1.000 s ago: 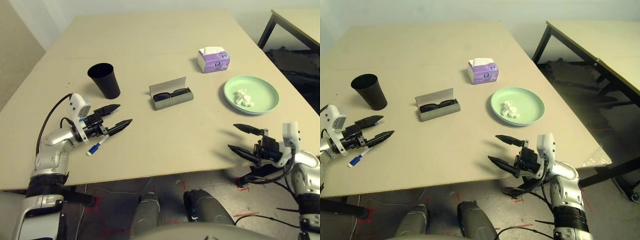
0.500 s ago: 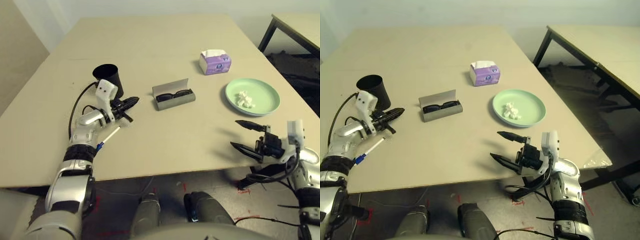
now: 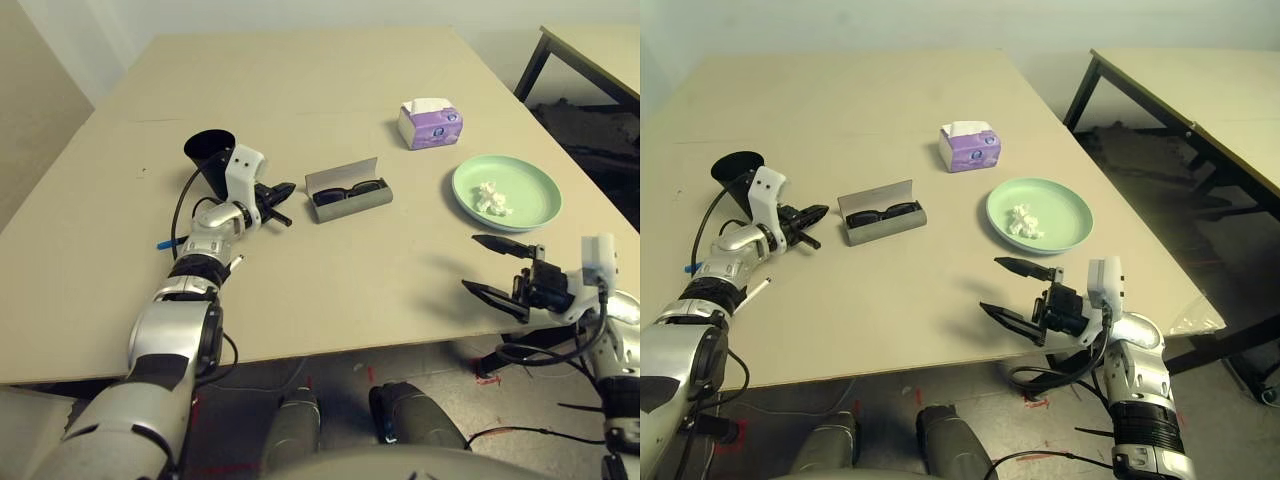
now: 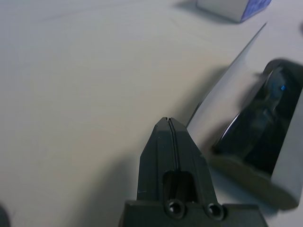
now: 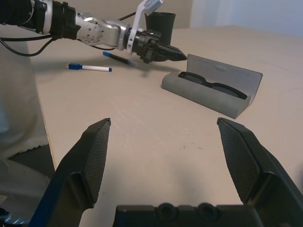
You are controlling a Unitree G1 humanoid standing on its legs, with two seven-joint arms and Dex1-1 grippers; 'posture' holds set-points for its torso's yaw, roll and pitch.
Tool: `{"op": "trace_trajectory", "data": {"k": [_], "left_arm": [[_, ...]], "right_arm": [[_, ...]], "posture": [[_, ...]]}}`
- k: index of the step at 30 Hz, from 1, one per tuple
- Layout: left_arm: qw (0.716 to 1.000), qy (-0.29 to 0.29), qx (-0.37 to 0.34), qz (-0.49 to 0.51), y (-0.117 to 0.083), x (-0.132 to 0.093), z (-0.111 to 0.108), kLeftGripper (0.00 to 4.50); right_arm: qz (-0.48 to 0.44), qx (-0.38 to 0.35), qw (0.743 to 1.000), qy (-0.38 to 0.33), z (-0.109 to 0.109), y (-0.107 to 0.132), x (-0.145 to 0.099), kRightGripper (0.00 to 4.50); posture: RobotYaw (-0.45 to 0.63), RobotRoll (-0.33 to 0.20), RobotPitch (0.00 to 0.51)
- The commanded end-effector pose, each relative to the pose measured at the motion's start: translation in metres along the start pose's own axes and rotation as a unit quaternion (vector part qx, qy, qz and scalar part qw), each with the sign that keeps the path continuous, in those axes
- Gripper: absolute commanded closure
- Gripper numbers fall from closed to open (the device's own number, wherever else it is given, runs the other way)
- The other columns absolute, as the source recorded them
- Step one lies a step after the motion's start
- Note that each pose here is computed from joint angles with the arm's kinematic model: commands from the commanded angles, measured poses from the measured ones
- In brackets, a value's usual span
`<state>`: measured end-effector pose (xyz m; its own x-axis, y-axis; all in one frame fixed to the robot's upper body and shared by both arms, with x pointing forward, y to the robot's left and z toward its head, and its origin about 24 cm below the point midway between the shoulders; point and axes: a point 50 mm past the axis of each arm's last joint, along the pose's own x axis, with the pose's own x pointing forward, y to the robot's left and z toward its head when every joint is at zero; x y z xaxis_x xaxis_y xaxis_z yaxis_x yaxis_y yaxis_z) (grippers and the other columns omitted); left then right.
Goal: Organize and tidy the items on the table.
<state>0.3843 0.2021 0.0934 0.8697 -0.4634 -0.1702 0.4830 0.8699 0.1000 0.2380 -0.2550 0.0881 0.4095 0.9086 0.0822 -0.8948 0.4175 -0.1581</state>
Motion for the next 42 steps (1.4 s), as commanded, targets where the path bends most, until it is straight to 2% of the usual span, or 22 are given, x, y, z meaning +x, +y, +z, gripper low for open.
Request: {"op": "trace_trajectory", "data": {"k": [1, 7, 11, 18, 23, 28, 30, 33, 36, 39, 41, 42], "left_arm": [[1.000, 0.007, -0.003, 0.006, -0.004, 0.004, -0.001, 4.48], [1.000, 0.011, 0.007, -0.022, -0.013, 0.009, -0.002, 4.48], [0.996, 0.022, 0.049, -0.077, -0.020, 0.008, -0.005, 4.48], [0.965, 0.062, 0.178, -0.182, -0.030, 0.001, -0.013, 4.48], [0.937, 0.084, 0.235, -0.244, -0.036, -0.004, -0.018, 4.48], [0.920, 0.101, 0.262, -0.274, -0.040, -0.007, -0.023, 4.48], [0.918, 0.096, 0.262, -0.282, -0.042, -0.007, -0.023, 4.48], [0.932, 0.056, 0.227, -0.279, -0.041, -0.005, -0.012, 4.48], [0.949, 0.000, 0.159, -0.274, -0.031, -0.008, 0.007, 4.48], [0.955, -0.019, 0.092, -0.282, -0.017, -0.020, 0.017, 4.48], [0.957, -0.012, 0.048, -0.287, -0.008, -0.034, 0.021, 4.48], [0.957, 0.002, 0.033, -0.287, -0.003, -0.044, 0.021, 4.31]], "right_arm": [[0.009, 0.004, 1.000, 0.005, 0.000, 0.004, -0.001, 0.00], [0.006, 0.007, 1.000, 0.004, 0.001, 0.007, 0.000, 0.00], [0.007, 0.009, 1.000, 0.005, 0.001, 0.008, 0.001, 0.00], [0.011, 0.014, 1.000, 0.008, 0.000, 0.008, 0.002, 0.00], [0.012, 0.015, 1.000, 0.008, 0.000, 0.009, 0.002, 0.00], [0.012, 0.016, 1.000, 0.009, -0.001, 0.009, 0.001, 0.00], [0.013, 0.017, 1.000, 0.009, -0.001, 0.009, 0.002, 0.00], [0.019, 0.016, 1.000, 0.009, -0.001, 0.011, 0.003, 0.00], [0.031, 0.015, 0.999, 0.012, -0.002, 0.013, 0.004, 0.00], [0.050, 0.013, 0.998, 0.019, -0.003, 0.015, 0.006, 0.00], [0.061, 0.012, 0.998, 0.020, -0.002, 0.017, 0.008, 0.00], [0.070, 0.012, 0.997, 0.019, -0.002, 0.019, 0.010, 0.00]], "posture": [[-0.16, 0.000, 0.080], [-0.17, 0.000, 0.079], [-0.16, 0.000, 0.082], [-0.16, 0.000, 0.084], [-0.16, 0.000, 0.084], [-0.16, 0.000, 0.083], [-0.16, 0.000, 0.083], [-0.16, 0.000, 0.084], [-0.15, 0.000, 0.087], [-0.15, 0.000, 0.088], [-0.15, 0.000, 0.089], [-0.14, 0.000, 0.089]]}}
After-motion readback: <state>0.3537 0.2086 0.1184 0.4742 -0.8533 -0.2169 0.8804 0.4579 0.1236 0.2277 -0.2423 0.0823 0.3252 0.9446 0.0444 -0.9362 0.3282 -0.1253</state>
